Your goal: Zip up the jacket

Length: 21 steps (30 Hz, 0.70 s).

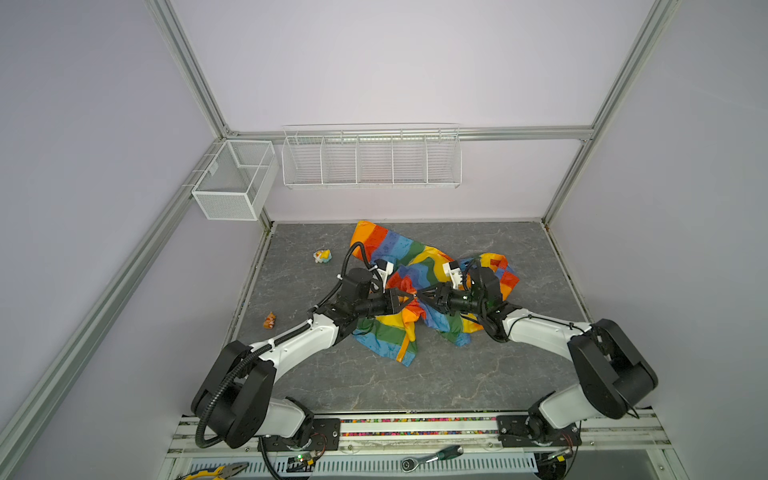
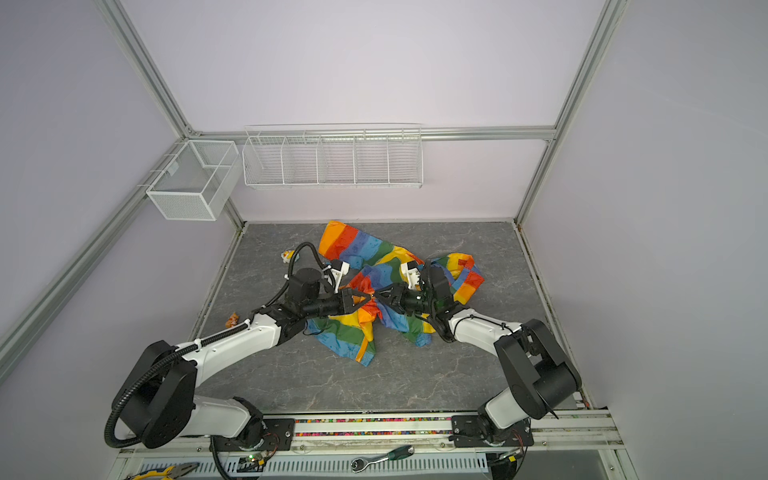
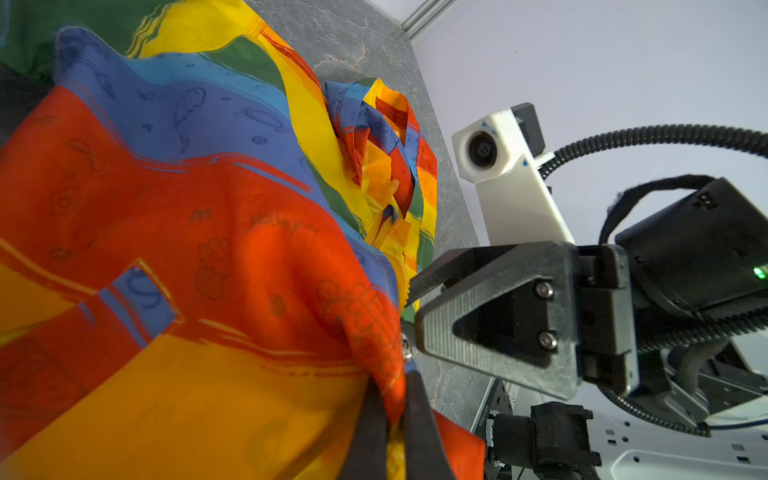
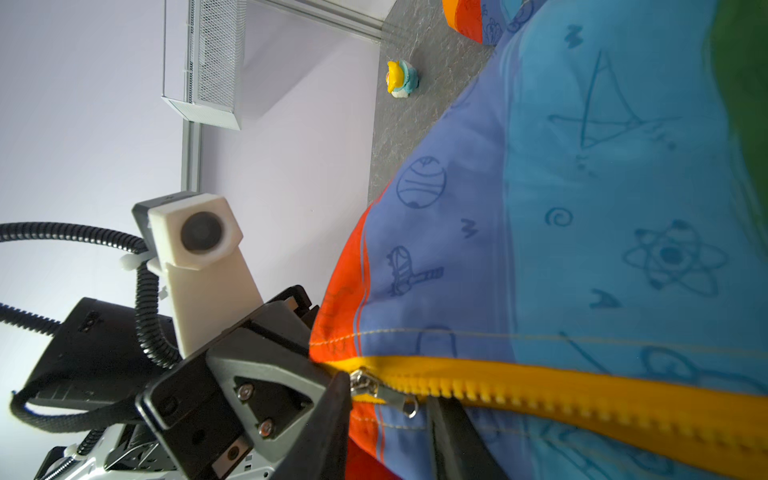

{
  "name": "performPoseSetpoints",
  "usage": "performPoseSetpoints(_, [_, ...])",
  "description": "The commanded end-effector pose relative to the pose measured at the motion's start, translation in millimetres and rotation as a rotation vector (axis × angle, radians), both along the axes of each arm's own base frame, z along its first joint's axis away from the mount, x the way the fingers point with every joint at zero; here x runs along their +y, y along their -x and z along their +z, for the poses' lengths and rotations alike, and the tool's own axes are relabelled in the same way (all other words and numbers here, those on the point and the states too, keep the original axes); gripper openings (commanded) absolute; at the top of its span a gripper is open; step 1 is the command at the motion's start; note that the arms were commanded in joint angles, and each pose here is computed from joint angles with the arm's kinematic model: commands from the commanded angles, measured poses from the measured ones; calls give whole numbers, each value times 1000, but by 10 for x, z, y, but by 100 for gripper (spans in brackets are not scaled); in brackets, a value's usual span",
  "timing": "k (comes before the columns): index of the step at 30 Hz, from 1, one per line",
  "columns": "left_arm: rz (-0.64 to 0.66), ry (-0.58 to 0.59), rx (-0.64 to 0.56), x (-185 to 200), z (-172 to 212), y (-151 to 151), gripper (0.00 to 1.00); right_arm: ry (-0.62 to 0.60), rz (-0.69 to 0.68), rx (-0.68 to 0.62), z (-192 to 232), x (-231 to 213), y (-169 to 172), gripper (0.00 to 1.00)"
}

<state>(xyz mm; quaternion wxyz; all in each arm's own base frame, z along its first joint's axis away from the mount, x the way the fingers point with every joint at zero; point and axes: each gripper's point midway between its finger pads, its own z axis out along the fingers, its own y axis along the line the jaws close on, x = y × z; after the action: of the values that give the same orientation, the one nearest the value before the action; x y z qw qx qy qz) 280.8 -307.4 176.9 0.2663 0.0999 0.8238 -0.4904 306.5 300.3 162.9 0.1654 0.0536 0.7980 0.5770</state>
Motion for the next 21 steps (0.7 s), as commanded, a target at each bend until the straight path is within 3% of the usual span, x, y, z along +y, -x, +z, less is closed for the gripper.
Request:
performPoseSetpoints(1, [-20, 56, -54, -28, 218, 23, 0, -54, 9, -11, 127, 58, -47, 34])
performPoseSetpoints(21, [-12, 40, -48, 2, 164, 32, 0, -181, 2, -35, 370, 23, 77, 29])
